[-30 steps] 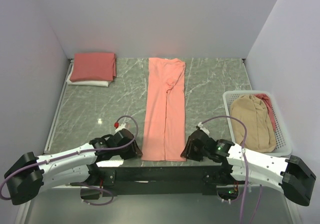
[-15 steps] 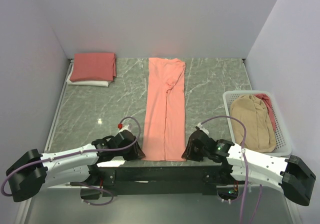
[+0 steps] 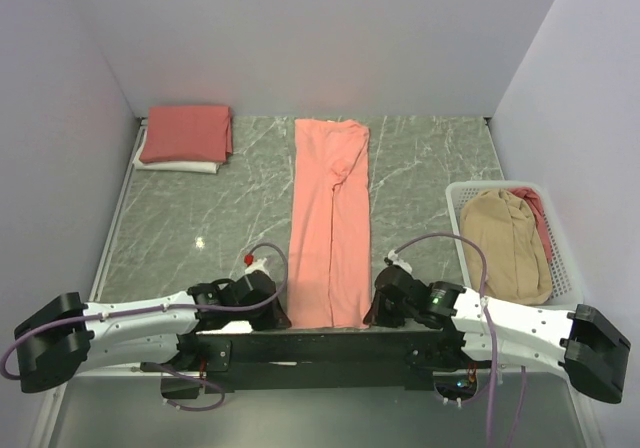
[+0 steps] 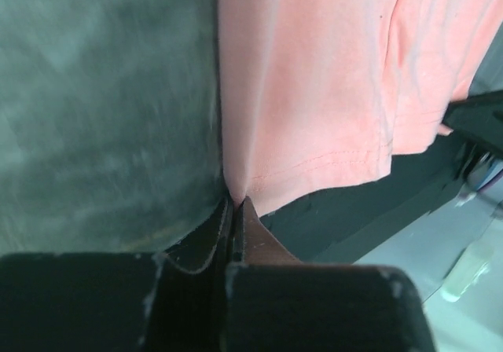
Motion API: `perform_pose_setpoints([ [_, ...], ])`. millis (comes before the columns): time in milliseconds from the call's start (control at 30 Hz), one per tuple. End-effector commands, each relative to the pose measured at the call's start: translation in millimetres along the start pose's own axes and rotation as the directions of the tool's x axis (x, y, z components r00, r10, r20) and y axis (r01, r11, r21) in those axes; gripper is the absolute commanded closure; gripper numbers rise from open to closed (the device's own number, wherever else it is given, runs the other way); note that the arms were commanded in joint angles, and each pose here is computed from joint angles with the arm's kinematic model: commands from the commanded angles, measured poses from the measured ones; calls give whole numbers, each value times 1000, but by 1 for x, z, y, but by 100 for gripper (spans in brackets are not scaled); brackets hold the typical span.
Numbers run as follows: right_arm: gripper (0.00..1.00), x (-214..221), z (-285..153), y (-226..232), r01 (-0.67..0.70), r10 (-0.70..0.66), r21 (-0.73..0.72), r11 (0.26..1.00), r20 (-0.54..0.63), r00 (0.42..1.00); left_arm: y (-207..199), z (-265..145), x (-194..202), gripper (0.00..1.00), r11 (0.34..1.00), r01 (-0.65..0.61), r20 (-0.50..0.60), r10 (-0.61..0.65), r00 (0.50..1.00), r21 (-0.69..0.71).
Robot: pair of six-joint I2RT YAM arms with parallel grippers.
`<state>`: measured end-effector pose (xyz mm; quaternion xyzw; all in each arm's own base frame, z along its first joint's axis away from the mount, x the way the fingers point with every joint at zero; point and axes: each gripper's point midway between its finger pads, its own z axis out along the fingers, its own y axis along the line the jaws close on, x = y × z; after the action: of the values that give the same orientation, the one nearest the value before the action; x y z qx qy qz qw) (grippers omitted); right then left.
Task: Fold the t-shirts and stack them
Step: Fold the tshirt
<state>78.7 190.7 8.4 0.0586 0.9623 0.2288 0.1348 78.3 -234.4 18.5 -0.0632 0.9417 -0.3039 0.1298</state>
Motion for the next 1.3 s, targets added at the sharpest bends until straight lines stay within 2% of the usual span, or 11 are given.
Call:
perform_pose_setpoints([
  [0, 100, 25, -4, -29, 25, -18, 106, 994, -73, 997, -8, -9, 7, 99, 1000, -15, -5, 15, 1000, -9],
  [200, 100, 10, -24, -25, 83, -86, 127, 988, 18, 996, -27, -28, 5, 100, 996, -85, 26, 85, 996, -4],
  [300, 100, -24, -41, 2, 124, -141, 134, 983, 124, 982, -50, -33, -20, 100, 989, -146, 108, 143, 984, 17],
  [400, 100, -48, -42, 14, 158, -188, 186, 970, 157, 970, -75, -38, -49, 100, 986, -161, 165, 150, 975, 51],
  [500, 100, -83, -42, 47, 159, -193, 165, 973, 218, 957, -87, -29, -79, 100, 985, -167, 204, 155, 967, 44],
  [533, 100, -88, -36, 48, 156, -193, 183, 971, 206, 959, -93, -30, -99, 100, 988, -146, 238, 131, 962, 48],
  [700, 100, -150, -35, 79, 118, -162, 160, 980, 302, 939, -108, -23, -153, 100, 991, -123, 301, 103, 948, 47],
  [933, 100, -229, -16, 82, 15, -82, 189, 982, 352, 932, -128, -19, -239, 100, 998, -49, 412, 30, 911, 36],
  [1100, 100, -280, -10, 82, -33, -37, 173, 984, 389, 921, -121, 8, -275, 100, 1000, 10, 403, -18, 915, 23],
  [1267, 100, -307, 11, 77, -56, -14, 177, 983, 369, 929, -112, 22, -310, 100, 999, 49, 411, -47, 910, 6],
])
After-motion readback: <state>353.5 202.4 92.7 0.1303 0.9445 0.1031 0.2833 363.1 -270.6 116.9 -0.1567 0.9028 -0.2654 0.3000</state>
